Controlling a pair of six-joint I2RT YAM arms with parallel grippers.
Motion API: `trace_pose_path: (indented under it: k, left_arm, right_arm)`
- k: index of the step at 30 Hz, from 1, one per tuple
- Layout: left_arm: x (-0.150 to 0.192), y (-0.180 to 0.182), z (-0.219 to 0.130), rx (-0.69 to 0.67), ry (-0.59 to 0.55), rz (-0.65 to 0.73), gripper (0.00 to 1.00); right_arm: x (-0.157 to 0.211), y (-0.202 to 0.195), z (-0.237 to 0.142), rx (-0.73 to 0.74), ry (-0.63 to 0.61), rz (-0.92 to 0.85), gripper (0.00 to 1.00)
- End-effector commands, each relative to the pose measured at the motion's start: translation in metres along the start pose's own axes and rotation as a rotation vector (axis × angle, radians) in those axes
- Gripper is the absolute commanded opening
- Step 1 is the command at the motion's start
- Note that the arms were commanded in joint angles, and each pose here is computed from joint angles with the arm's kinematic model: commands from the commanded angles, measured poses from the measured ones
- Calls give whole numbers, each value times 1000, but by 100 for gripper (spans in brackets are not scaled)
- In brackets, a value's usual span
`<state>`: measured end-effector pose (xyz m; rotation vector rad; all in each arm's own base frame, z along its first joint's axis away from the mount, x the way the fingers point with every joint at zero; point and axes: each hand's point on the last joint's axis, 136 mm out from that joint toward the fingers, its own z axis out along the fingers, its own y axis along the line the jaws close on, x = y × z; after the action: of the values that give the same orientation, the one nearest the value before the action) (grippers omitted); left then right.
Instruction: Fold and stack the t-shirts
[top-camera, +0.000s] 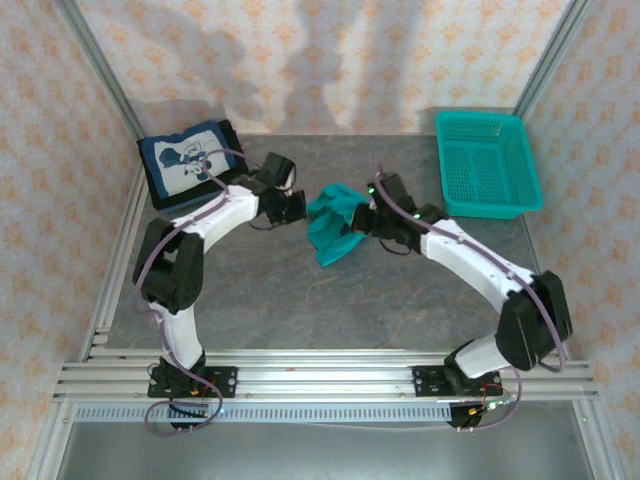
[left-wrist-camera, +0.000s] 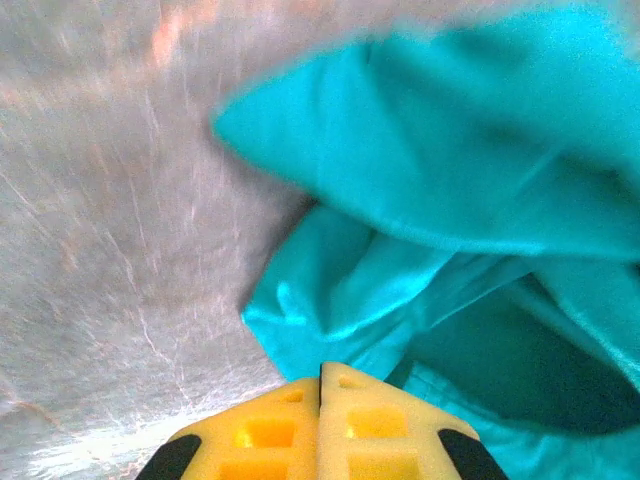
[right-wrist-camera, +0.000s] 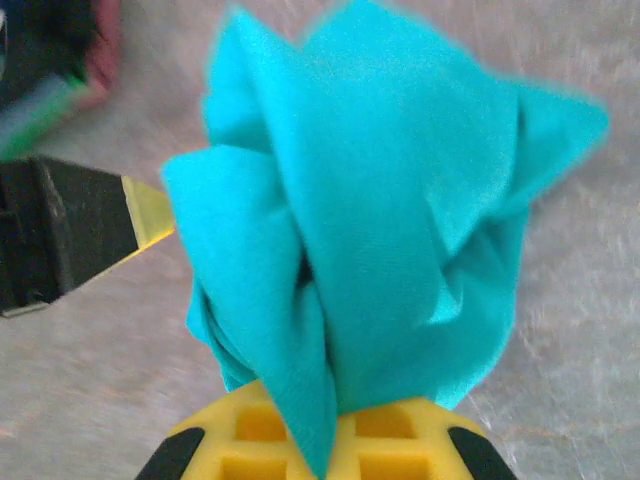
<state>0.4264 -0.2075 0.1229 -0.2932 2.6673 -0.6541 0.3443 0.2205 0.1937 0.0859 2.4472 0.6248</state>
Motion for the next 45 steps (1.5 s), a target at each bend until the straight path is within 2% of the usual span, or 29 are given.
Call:
trace_pose_path:
  k: [1, 5, 7, 9, 11, 13, 15, 20, 23, 28, 36, 42, 45]
  left_arm:
    - [-36, -18, -55, 26, -141, 35, 0]
    - [-60, -37, -91, 87, -216, 47, 0]
    - [-59, -55, -91, 159, -187, 54, 2]
    - [-48, -71, -77, 232, -129, 60, 28]
    - [-32, -78, -59, 225, -85, 94, 42]
    - [-16, -79, -38, 209, -39, 102, 52]
    - [0, -81, -14, 198, 6, 108, 57]
    - [43, -76, 43, 124, 131, 131, 58]
    - [60, -71, 63, 114, 167, 84, 58]
    - [66, -82, 70, 182, 144, 42, 61]
    - [86, -106, 74, 294, 148, 83, 64]
    - [113, -85, 95, 158, 227, 152, 65]
    - [114, -80, 105, 119, 220, 145, 65]
  right_arm:
    - [-38, 13, -41, -106, -78, 68, 0]
    - [-79, 27, -73, -247, -137, 136, 0]
    - [-87, 37, -78, -315, -118, 136, 0]
    - [-86, 41, -76, -333, -75, 121, 0]
    - [-77, 40, -68, -337, -20, 120, 0]
    - [-67, 33, -60, -316, 9, 138, 0]
    - [-60, 21, -53, -284, 12, 162, 0]
    - [-53, 1, -51, -262, 24, 229, 0]
    - [-50, -5, -52, -274, 34, 260, 0]
    - [-36, -28, -39, -238, 86, 337, 0]
    - [-30, -49, 1, -199, 154, 421, 3]
    - [-38, -53, 33, -191, 199, 469, 4]
    - [-41, -51, 42, -206, 220, 495, 6]
